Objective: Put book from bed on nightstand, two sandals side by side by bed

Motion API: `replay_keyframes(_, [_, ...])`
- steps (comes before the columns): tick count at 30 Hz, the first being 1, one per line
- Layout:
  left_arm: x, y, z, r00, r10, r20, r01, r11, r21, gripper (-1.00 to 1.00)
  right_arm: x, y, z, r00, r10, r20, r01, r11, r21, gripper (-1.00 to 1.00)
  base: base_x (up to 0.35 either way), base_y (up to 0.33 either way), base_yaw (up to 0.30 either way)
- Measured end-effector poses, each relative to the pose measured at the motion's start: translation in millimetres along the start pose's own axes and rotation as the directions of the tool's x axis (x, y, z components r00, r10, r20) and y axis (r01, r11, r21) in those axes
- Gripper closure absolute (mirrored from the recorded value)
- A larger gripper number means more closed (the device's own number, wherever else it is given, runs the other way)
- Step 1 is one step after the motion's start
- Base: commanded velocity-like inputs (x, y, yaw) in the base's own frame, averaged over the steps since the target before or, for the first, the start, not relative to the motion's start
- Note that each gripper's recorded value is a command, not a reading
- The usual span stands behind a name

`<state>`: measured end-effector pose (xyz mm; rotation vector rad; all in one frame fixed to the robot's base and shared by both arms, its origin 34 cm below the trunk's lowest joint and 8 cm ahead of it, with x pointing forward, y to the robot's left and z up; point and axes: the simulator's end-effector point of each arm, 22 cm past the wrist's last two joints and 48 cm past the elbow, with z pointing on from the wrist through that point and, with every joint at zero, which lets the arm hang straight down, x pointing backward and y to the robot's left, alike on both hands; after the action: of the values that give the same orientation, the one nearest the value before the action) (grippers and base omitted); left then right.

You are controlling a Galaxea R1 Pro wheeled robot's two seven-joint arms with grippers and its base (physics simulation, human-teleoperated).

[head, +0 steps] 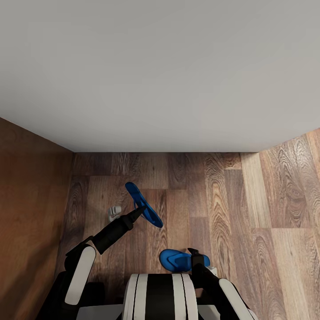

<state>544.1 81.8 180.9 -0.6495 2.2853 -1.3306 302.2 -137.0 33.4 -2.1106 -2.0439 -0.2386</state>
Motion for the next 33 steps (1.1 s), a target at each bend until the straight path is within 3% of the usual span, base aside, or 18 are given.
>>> replay_keyframes(33, [0.5, 0.5, 0.0, 1.0, -0.001, -0.001, 0.001, 1.0, -0.001, 1.0, -0.1, -0.1, 0.0, 1.0, -0.001, -0.001, 0.001, 1.0, 0.0, -1.0, 0.0, 0.02, 0.0])
